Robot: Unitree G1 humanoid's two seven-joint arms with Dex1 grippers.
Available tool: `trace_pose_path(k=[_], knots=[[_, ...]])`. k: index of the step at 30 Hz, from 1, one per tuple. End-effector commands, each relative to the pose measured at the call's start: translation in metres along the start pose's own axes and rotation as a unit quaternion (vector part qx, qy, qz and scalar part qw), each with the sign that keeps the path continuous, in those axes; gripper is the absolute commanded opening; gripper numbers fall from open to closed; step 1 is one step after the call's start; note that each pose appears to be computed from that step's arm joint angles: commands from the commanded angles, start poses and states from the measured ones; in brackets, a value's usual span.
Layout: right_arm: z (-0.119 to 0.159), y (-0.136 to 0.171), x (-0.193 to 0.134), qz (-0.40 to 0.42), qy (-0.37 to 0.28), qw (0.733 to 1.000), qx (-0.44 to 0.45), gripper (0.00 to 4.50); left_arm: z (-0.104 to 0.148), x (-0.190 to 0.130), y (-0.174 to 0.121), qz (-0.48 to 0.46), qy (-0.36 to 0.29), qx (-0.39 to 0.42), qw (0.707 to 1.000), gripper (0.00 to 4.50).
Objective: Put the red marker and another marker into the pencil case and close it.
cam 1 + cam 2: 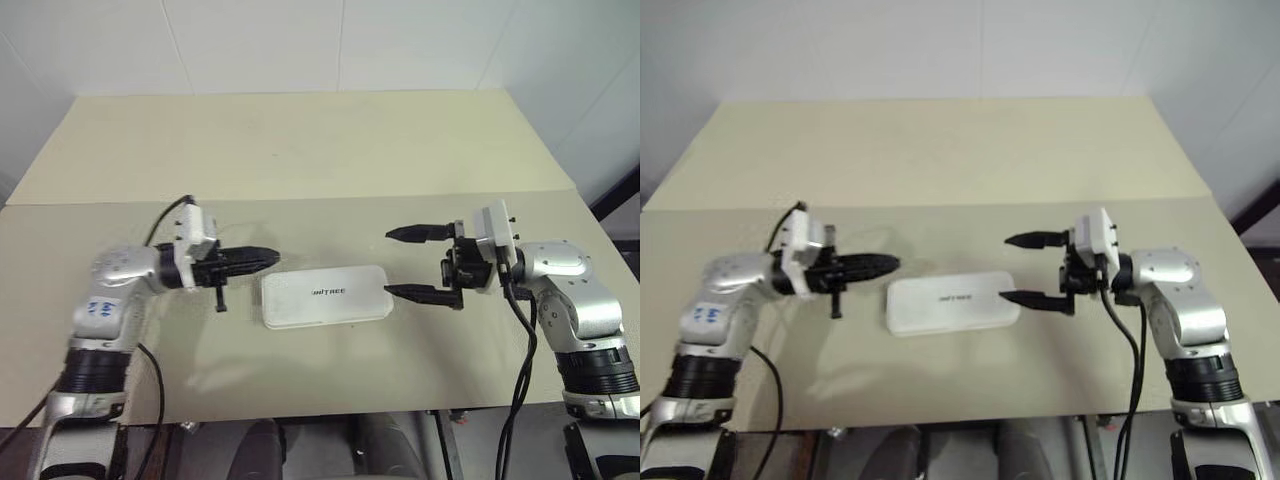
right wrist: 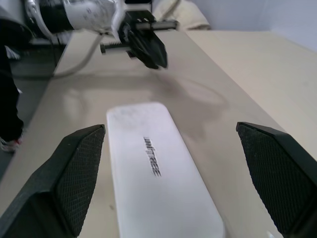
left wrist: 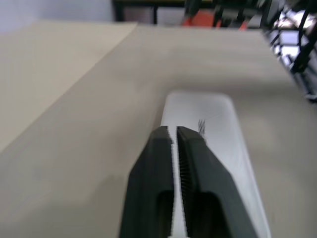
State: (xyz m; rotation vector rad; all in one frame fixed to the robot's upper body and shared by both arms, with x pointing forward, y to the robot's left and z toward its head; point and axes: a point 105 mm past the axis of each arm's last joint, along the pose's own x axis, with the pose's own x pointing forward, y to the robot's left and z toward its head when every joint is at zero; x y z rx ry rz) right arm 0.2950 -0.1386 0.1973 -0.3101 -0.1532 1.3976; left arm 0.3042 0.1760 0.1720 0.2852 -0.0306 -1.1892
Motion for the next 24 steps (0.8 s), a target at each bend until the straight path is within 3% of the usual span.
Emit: trace_pose_path(k=[1, 6, 10, 24], knots=[[0.011, -0.007, -0.007, -0.002, -0.001, 0.999, -0.033, 4.5, 0.016, -0.021, 0.008, 0.049, -0.009, 0.042, 0.998, 1.66], [0.014, -0.014, -0.009, -0.011, 0.002, 0.999, -0.047, 4.5, 0.017, -0.05, 0.009, 0.096, -0.001, 0.041, 0.995, 3.27], [0.013, -0.02, -0.015, -0.02, 0.008, 0.998, -0.051, 4.5, 0.034, -0.048, 0.013, 0.113, -0.027, 0.071, 0.991, 4.46], [0.004, -0.024, -0.029, -0.048, 0.03, 0.997, -0.053, 4.5, 0.046, -0.039, 0.026, 0.109, -0.027, 0.083, 0.99, 4.46]])
